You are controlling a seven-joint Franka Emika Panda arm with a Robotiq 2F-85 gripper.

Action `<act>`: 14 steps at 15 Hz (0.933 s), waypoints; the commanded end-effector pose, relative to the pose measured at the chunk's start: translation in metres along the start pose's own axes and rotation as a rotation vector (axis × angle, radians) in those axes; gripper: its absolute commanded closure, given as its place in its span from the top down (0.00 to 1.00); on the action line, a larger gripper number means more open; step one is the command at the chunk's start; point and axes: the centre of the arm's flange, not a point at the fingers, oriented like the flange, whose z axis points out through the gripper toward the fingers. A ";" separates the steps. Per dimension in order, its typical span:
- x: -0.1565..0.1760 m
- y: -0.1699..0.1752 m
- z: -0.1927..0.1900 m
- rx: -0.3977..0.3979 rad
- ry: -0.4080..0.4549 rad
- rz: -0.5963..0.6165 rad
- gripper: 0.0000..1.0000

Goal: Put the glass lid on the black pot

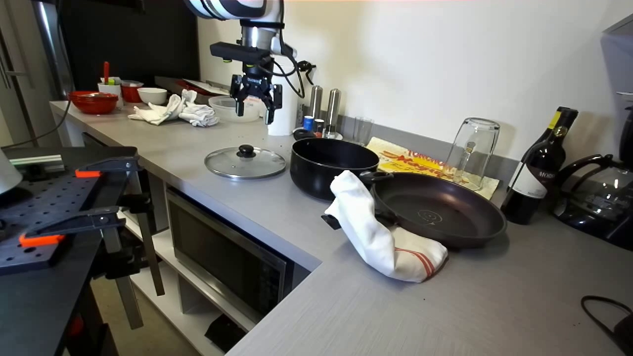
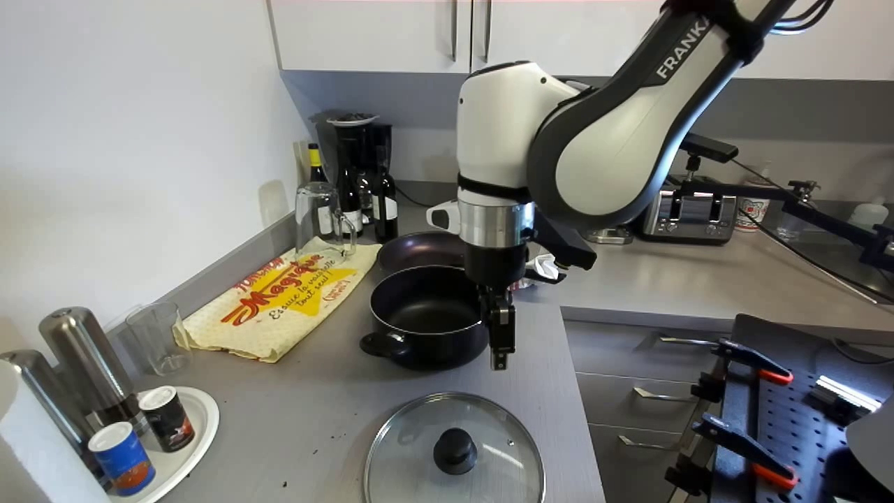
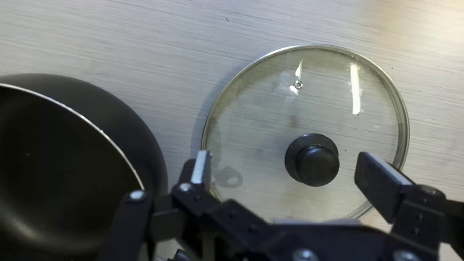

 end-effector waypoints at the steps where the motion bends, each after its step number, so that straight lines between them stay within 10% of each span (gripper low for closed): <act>1: 0.032 0.000 0.026 -0.010 -0.012 -0.022 1.00; 14: 0.077 -0.043 0.095 0.023 -0.080 -0.154 1.00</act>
